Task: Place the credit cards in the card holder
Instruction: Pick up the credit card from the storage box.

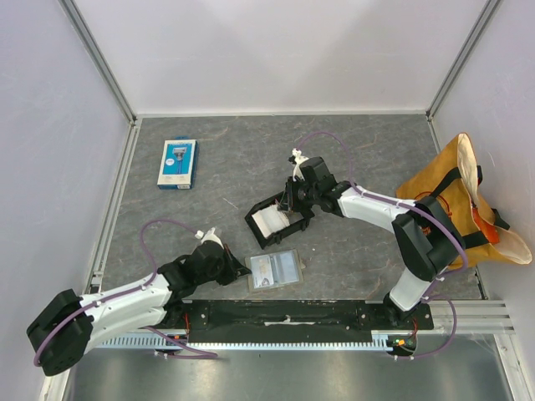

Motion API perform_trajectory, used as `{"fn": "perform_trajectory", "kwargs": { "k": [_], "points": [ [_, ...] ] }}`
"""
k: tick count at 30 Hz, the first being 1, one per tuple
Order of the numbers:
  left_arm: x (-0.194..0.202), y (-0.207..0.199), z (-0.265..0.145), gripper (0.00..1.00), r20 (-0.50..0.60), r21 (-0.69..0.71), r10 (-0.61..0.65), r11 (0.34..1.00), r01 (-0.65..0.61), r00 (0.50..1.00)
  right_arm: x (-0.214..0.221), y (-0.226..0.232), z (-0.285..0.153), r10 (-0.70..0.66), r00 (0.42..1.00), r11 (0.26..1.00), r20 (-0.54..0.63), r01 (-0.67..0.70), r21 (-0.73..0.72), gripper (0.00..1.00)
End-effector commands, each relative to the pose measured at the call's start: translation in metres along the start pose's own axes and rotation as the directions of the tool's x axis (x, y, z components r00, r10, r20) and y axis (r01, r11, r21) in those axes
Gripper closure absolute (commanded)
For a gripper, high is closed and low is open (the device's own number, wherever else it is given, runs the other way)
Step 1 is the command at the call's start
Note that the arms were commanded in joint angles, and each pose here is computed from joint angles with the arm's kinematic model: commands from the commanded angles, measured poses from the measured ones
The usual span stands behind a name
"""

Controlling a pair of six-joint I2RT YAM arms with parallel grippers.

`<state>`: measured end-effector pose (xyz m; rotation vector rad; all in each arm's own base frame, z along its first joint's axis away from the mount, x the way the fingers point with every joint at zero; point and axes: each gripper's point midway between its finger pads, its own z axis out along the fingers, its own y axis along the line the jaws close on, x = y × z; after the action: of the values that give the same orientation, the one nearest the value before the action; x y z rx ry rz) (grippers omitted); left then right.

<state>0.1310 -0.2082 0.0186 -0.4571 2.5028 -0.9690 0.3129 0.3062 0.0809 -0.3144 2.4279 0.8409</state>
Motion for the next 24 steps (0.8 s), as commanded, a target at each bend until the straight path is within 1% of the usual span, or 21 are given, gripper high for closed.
{"fn": "perform_trajectory", "kwargs": {
  "k": [1, 4, 9, 12, 15, 17, 19, 24],
  "points": [
    [-0.010, -0.019, 0.000, 0.98, 0.032, 0.049, 0.032, 0.998, -0.033, 0.999, -0.015, 0.015, -0.012, -0.008, 0.999, 0.999, 0.053, 0.011, -0.052, 0.82],
    [-0.010, -0.017, 0.000, 0.98, 0.030, 0.042, 0.032, 0.999, -0.034, 0.999, -0.016, 0.013, -0.013, -0.008, 0.998, 0.999, 0.057, 0.010, -0.046, 0.83],
    [-0.010, -0.017, 0.000, 0.98, 0.031, 0.043, 0.031, 0.999, -0.032, 0.999, -0.021, 0.006, -0.014, -0.017, 0.997, 1.000, 0.080, 0.018, -0.006, 0.92],
    [-0.010, -0.017, 0.000, 0.98, 0.032, 0.046, 0.031, 0.998, -0.032, 0.999, -0.019, -0.002, -0.012, -0.040, 0.997, 0.999, 0.064, 0.038, 0.034, 0.97],
    [-0.010, -0.016, 0.000, 0.98, 0.032, 0.043, 0.030, 0.999, -0.031, 0.999, -0.014, -0.008, -0.009, -0.054, 0.998, 0.997, 0.040, 0.052, 0.058, 0.98],
    [-0.010, -0.015, 0.001, 0.98, 0.031, 0.039, 0.029, 0.999, -0.030, 0.999, -0.012, -0.006, -0.009, -0.061, 0.998, 0.997, 0.030, 0.060, 0.040, 1.00],
    [-0.010, -0.015, 0.001, 0.98, 0.030, 0.040, 0.028, 0.999, -0.030, 0.999, -0.010, -0.002, -0.010, -0.059, 0.998, 0.998, 0.023, 0.059, 0.024, 1.00],
    [-0.010, -0.015, 0.001, 0.98, 0.030, 0.035, 0.031, 0.999, -0.032, 0.999, -0.017, 0.015, -0.016, -0.064, 0.997, 0.998, 0.048, 0.065, -0.011, 1.00]
  ]
}}
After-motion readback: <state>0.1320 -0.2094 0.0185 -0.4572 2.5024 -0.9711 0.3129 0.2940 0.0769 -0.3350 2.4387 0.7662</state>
